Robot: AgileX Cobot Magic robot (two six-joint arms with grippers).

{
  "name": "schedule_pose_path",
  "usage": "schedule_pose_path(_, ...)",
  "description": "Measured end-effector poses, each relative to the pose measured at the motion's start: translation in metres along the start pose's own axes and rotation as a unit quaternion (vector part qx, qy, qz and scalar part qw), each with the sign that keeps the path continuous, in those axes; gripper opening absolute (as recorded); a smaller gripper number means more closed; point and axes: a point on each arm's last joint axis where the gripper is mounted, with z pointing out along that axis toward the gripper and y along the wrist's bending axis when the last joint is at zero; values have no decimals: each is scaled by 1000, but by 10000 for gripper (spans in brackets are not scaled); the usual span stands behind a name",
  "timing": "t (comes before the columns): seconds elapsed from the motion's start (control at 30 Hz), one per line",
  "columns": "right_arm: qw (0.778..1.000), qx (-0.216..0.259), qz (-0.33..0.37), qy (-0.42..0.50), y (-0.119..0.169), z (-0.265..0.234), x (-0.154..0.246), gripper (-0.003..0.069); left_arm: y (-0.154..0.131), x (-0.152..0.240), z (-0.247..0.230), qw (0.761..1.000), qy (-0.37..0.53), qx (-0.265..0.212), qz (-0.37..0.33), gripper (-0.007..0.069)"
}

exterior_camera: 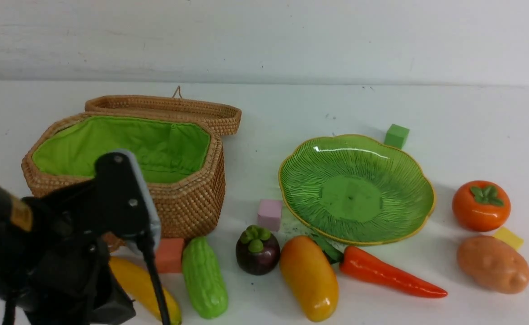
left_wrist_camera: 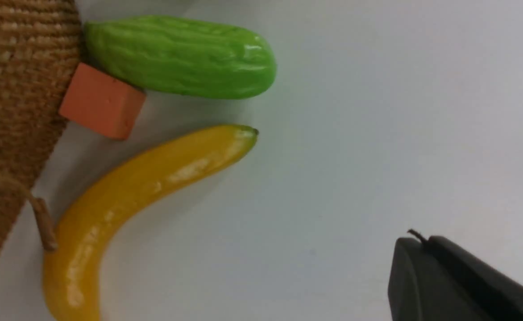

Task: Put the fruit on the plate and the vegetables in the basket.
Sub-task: Use the left arm to grab a banana and put it into the right plate

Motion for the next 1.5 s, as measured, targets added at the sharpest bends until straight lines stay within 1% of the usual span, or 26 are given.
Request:
schedule_pose_path(0.07,1000,0,-2,0,0,0,0,6,13,-2,25,997,43,6,60,14)
schedule_pose_path(0.1,1000,0,-3,0,0,0,0,6,13,-2,26,997,47,7,64,14)
schedule_pose_path(0.2,1000,2,-5,1,0,0,0,10,27,1,58,988,113,21,100,127)
schedule_pose_path(0.27,1000,7,-7,3,-1,0,0,13,33,2,71,985,132,18,112,208)
schedule_pose_path(0.3,1000,8,-7,3,-1,0,1,13,35,2,74,984,135,19,112,218)
schedule_pose_path(0.33,1000,11,-8,4,-2,0,1,15,41,1,86,983,139,9,121,300)
schedule_pose_path(0.5,1000,12,-9,4,-2,0,1,15,52,-5,108,985,118,-20,127,524)
schedule_pose_path(0.57,1000,12,-9,4,-2,0,1,15,55,-4,114,982,128,-24,137,577)
schedule_pose_path(0.63,1000,12,-9,4,-2,0,1,15,58,-2,120,978,142,-26,151,590)
schedule_pose_path(0.77,1000,12,-9,4,-2,0,1,18,63,2,129,968,170,-33,181,567)
schedule_pose_path(0.9,1000,12,-9,4,-2,0,1,20,68,2,139,962,183,-38,197,473)
schedule_pose_path(0.93,1000,12,-9,4,-2,0,1,20,68,2,139,962,183,-37,198,473)
schedule_pose_path(0.97,1000,12,-9,4,-2,0,1,20,70,1,141,962,183,-39,200,422)
schedule_pose_path(1.03,1000,12,-9,4,-2,0,1,20,71,0,142,961,184,-40,202,382)
schedule_pose_path(1.07,1000,12,-9,4,-2,0,1,20,71,0,142,961,183,-40,202,344)
schedule_pose_path(1.17,1000,13,-11,5,-2,0,1,20,71,0,141,961,190,-35,200,181)
schedule_pose_path(1.3,1000,12,-12,5,-2,0,1,20,70,2,139,959,202,-26,197,10)
schedule_pose_path(1.33,1000,12,-12,5,-2,0,1,21,69,3,139,959,204,-24,196,-14)
schedule_pose_path(1.5,1000,12,-12,5,-2,0,1,23,68,4,135,959,209,-18,191,-12)
